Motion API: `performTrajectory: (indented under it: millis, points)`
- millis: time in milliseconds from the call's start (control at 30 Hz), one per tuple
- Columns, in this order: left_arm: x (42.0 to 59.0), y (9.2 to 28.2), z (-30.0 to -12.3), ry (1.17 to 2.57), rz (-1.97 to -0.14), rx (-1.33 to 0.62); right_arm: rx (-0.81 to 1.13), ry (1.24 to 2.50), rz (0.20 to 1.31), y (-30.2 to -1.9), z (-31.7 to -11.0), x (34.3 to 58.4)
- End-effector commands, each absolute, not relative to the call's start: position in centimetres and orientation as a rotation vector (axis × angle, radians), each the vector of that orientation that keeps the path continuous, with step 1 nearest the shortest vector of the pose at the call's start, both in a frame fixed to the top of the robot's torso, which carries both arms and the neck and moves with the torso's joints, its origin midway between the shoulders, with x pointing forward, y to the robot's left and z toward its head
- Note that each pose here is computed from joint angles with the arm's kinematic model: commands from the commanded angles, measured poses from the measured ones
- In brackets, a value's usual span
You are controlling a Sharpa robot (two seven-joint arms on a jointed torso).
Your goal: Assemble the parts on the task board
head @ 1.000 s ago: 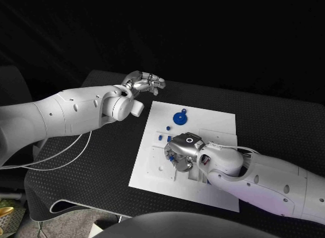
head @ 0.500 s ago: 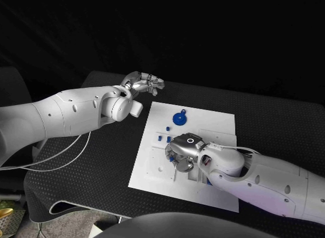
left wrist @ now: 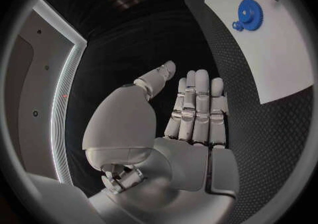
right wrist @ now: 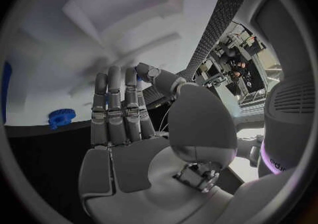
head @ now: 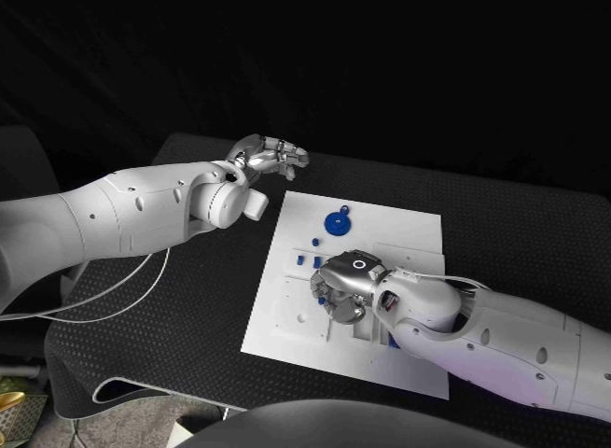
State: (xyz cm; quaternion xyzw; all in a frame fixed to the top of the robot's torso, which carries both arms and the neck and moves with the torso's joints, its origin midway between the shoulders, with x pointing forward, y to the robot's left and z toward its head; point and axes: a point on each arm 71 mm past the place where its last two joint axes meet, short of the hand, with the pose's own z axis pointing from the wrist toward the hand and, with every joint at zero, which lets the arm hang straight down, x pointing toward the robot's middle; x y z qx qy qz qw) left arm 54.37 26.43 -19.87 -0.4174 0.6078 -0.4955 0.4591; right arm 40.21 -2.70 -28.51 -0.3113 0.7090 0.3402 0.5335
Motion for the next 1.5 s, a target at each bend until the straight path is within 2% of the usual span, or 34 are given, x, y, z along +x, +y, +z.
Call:
performTrajectory:
  millis: [33,433,633,967,1167,1500]
  points:
    - [54.4,26.2,-19.7,1.499,-1.241,-1.024,-0.758,1.747,0.764,-3.3,-29.6,40.2]
    - [54.4,26.3,-19.7,1.499,-1.239,-1.024,-0.705,1.717,0.77,-4.0,-29.1,40.4]
    - [54.5,26.3,-19.7,1.496,-1.236,-1.024,-0.685,1.68,0.788,-4.5,-27.5,40.6]
    - [54.6,26.5,-19.8,1.494,-1.233,-1.025,-0.618,1.619,0.791,-6.7,-23.1,42.0]
    - [54.6,26.5,-19.8,1.493,-1.232,-1.025,-0.558,1.643,0.785,-9.2,-20.9,43.0]
    - [54.6,26.6,-19.8,1.492,-1.238,-1.021,-0.474,1.718,0.717,-14.2,-19.9,45.4]
